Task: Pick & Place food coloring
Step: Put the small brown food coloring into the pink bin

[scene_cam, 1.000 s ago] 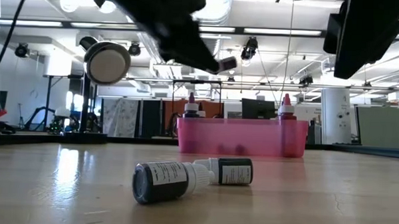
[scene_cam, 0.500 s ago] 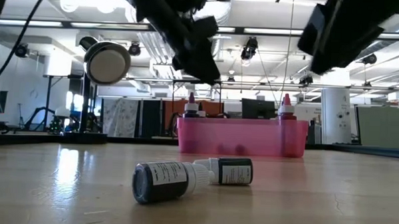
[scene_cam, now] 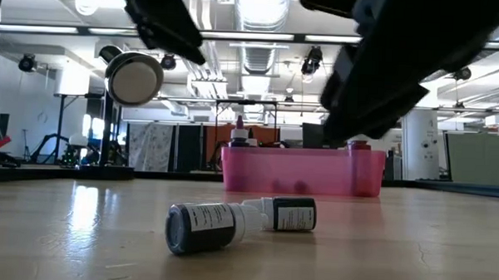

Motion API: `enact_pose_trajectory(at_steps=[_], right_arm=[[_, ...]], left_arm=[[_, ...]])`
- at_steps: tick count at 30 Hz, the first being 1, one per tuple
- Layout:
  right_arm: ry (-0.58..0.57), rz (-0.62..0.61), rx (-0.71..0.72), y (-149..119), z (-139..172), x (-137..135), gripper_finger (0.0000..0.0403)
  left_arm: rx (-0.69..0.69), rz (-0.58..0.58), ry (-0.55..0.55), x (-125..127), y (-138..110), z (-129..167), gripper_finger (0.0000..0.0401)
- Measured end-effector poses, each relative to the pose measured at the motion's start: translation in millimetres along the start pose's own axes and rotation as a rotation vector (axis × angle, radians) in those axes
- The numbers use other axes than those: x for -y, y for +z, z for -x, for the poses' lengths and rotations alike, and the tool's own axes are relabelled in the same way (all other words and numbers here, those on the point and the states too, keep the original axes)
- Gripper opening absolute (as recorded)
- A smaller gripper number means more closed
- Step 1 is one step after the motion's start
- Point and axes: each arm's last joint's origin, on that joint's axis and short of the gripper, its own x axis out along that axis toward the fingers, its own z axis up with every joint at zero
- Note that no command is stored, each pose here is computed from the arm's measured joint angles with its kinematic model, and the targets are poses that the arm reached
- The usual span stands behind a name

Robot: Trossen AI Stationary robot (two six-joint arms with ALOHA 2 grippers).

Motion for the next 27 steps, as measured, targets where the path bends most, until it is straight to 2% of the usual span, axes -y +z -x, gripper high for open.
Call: enact_pose_trajectory(at_steps=[5,7,16,21,25,27], right_arm=[[-0.113,0.111,-0.024,9.7,-9.2,-2.7,0.0098],[-0.116,0.14,-0.026,13.7,-13.1,-3.7,0.0108],[-0.155,0.162,-0.086,13.6,-38.8,-3.9,0.0212],[-0.222,0.221,-0.08,23.3,-37.5,-9.8,0.0243],[-0.295,0.267,-0.064,31.1,-30.1,-12.8,0.0246],[-0.361,0.245,-0.032,35.0,-25.1,-12.8,0.0243]], left_arm=[[-0.016,0.176,-0.033,12.5,-35.2,15.4,0.0193],[-0.042,0.232,-0.048,15.6,-50.9,20.7,0.0193],[-0.101,0.344,-0.057,32.0,-99.2,29.5,0.0193],[-0.13,0.371,-0.068,39.8,-111.9,31.1,0.0193],[-0.111,0.377,-0.065,43.2,-113.3,32.8,0.0193],[-0.103,0.379,-0.058,43.2,-113.3,32.8,0.0193]])
